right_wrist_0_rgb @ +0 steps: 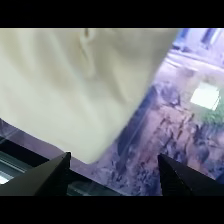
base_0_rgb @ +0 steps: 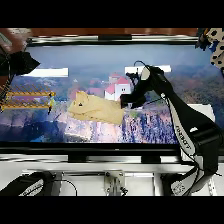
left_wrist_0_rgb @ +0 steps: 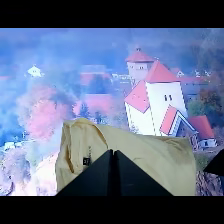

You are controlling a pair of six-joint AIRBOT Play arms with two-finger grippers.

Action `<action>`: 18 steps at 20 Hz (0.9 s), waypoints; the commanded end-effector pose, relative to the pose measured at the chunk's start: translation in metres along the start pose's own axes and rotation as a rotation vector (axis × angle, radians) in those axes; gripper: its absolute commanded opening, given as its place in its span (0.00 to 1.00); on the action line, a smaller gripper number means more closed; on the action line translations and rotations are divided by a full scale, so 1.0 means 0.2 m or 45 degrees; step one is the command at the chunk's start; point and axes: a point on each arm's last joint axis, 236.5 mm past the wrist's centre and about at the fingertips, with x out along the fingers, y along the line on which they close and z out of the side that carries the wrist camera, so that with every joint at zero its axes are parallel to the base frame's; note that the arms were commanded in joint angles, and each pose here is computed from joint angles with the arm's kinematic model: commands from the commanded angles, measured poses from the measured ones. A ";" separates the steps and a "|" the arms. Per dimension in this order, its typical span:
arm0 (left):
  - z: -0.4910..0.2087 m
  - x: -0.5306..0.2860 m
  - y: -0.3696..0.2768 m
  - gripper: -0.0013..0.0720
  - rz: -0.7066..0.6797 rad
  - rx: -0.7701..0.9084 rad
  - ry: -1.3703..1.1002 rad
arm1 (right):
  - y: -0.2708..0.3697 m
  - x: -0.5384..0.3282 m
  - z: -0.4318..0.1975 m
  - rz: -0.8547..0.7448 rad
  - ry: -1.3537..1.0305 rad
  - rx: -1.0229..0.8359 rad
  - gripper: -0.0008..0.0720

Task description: Fold the shirts.

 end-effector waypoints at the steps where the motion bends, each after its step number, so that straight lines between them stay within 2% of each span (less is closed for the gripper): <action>1: 0.00 0.00 0.00 0.06 0.001 0.004 0.003 | -0.09 0.04 -0.07 0.139 0.028 0.144 0.93; 4: -0.03 0.02 0.01 0.06 0.004 -0.001 0.022 | 0.01 0.16 0.00 0.270 -0.079 0.194 0.93; 11: -0.06 0.05 0.02 0.06 0.007 -0.007 0.045 | 0.19 0.37 0.00 0.344 -0.063 0.195 0.92; 12: -0.06 0.05 0.02 0.06 0.007 0.006 0.045 | 0.22 0.39 -0.01 0.357 -0.049 0.188 0.68; 13: -0.06 0.05 0.02 0.06 0.007 0.011 0.045 | 0.25 0.39 -0.01 0.386 -0.052 0.178 0.23; 14: -0.06 0.05 0.02 0.06 0.007 0.011 0.044 | 0.30 0.35 0.01 0.433 -0.074 0.152 0.11; 16: -0.06 0.05 0.02 0.06 0.006 0.016 0.044 | 0.40 0.13 0.08 0.534 -0.222 -0.024 0.10; 18: -0.06 0.05 0.02 0.06 0.006 0.028 0.043 | 0.43 -0.22 0.17 0.555 -0.412 -0.091 0.10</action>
